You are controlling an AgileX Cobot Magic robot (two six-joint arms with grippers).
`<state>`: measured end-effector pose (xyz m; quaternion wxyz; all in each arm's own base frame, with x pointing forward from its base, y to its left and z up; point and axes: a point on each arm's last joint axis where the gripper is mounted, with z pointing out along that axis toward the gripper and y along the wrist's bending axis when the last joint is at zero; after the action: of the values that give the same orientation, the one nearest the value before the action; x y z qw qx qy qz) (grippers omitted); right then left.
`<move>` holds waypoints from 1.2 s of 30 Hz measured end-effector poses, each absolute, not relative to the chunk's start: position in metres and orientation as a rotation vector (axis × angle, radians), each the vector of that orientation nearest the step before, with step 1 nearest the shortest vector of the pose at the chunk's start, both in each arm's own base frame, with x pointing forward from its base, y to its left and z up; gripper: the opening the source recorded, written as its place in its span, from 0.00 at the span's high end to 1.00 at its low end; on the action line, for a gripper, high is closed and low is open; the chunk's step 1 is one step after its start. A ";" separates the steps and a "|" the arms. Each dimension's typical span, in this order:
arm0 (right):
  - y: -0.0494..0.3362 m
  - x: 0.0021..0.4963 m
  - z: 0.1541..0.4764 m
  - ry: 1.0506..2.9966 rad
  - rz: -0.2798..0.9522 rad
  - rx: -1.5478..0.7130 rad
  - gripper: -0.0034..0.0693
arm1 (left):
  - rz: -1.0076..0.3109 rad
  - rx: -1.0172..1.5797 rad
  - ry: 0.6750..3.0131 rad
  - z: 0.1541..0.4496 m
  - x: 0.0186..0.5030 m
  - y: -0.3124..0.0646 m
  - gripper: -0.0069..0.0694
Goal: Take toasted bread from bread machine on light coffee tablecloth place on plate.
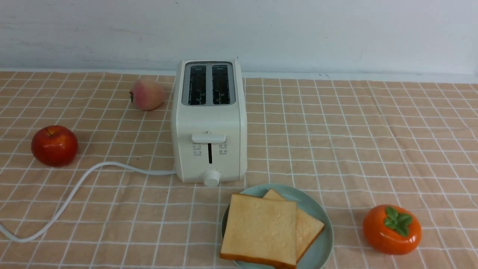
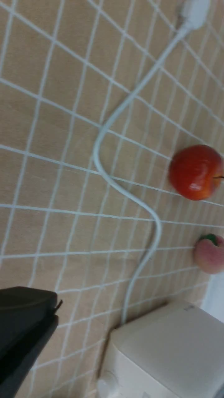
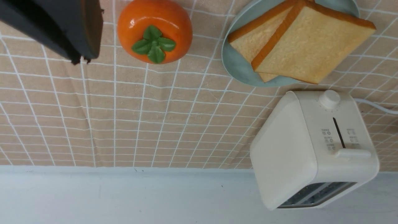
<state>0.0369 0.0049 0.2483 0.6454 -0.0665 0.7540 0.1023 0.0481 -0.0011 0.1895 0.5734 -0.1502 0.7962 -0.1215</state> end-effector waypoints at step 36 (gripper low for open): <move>0.004 0.037 0.249 1.712 0.206 -0.163 0.90 | -0.283 -0.354 1.870 0.169 0.052 -0.001 0.88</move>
<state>0.0371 0.0039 0.2485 0.6479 -0.0719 0.7529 0.0905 0.0520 -0.0011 0.1691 0.5717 -0.1509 0.7974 -0.1207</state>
